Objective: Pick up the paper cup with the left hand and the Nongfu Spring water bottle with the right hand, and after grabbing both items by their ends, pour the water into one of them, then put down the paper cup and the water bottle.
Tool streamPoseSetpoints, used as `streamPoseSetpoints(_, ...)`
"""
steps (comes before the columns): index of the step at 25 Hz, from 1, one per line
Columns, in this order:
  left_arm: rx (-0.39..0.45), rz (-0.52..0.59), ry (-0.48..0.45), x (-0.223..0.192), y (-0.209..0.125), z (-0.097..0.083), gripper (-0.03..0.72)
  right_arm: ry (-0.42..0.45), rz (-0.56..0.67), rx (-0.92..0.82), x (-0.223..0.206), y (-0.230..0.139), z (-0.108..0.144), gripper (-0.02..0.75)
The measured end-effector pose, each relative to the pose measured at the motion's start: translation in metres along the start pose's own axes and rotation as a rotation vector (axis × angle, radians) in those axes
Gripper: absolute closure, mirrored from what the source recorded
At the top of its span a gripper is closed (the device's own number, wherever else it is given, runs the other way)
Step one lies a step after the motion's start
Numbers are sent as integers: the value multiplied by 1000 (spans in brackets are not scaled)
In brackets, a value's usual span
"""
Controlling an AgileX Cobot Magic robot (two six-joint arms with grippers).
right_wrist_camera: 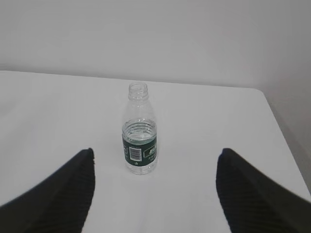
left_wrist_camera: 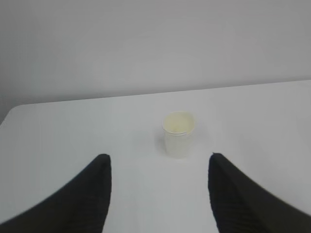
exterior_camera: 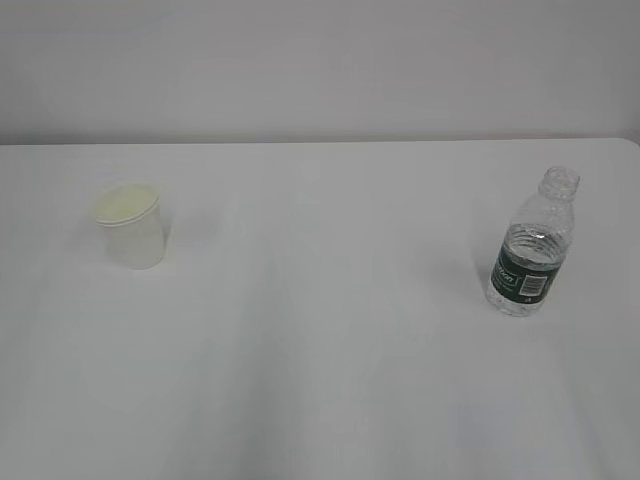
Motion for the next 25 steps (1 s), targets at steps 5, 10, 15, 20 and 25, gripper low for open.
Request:
streamPoseSetpoints(5, -1, -8, 2, -2, -1, 1, 238, -1, -5, 0, 0, 0, 0, 148)
streamPoseSetpoints(10, -3, -87, -7, -2, 8, 0, 238, -1, -5, 0, 0, 0, 0, 148)
streamPoseSetpoints(15, -10, -99, -13, -2, 9, 0, 238, -1, -5, 0, 0, 0, 0, 148)
streamPoseSetpoints(20, -26, -56, 1, -3, 4, 2, 238, -1, -7, 1, 0, 1, 0, 148)
streamPoseSetpoints(25, -53, -14, 28, -9, -5, 6, 238, -3, -8, 2, 0, 1, 0, 148)
Point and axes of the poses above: a point on each arm's last joint axis where the gripper is mounted, x pointing back along that axis away from the gripper, z along the wrist's bending axis when the last joint is at zero, y = z × x, the point moved 2 cm from there along -x, pointing out along that axis toward the gripper, and after that the axes turned 7 degrees about x, right-handed, at the moved point
